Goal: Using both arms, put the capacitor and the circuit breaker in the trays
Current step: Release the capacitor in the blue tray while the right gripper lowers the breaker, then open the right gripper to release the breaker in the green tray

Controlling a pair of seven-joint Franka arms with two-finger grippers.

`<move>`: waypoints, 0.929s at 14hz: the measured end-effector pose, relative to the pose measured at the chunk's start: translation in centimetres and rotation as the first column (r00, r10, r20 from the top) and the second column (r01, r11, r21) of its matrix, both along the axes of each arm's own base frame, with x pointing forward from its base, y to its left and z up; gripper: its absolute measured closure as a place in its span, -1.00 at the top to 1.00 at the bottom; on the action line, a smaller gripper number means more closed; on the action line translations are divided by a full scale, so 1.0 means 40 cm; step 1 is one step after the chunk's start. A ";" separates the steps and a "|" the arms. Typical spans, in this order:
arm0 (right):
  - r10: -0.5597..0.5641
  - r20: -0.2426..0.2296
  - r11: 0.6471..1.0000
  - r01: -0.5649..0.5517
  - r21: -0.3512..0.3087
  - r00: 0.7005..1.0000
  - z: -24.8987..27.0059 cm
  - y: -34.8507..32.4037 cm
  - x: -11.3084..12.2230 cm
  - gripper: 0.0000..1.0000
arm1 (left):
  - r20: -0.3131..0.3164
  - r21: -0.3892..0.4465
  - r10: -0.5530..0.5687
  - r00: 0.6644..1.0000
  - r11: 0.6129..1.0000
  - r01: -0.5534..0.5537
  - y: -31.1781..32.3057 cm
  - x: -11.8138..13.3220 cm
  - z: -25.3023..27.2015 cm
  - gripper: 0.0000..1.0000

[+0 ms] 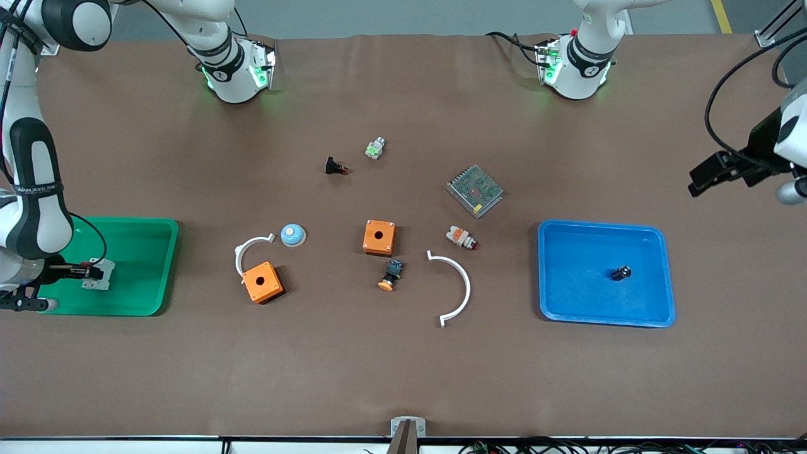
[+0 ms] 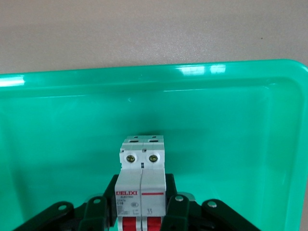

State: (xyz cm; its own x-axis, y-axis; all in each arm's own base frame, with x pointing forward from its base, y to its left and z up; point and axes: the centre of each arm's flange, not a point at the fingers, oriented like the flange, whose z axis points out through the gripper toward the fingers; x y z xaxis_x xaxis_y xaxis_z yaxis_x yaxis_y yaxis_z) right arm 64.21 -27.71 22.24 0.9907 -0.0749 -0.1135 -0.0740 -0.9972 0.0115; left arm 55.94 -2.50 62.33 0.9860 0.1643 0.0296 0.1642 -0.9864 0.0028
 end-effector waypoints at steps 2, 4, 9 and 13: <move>0.015 -0.005 1.000 -0.015 0.004 1.000 -0.010 -0.001 -0.002 -0.20 | -0.028 -0.007 -0.011 1.000 1.000 0.011 0.011 -0.035 0.025 1.00; 0.025 -0.007 1.000 -0.025 0.006 1.000 -0.016 0.000 -0.002 -0.07 | -0.032 -0.004 -0.017 0.999 1.000 0.017 0.002 -0.065 0.053 1.00; 0.034 -0.047 0.999 -0.032 0.035 0.998 0.040 0.017 0.009 0.89 | -0.025 0.002 -0.034 0.999 0.999 0.035 -0.024 -0.116 0.078 1.00; -0.051 -0.097 0.997 0.056 0.057 0.994 0.253 0.097 0.006 0.99 | -0.034 0.004 -0.043 0.999 0.999 0.043 -0.034 -0.118 0.068 1.00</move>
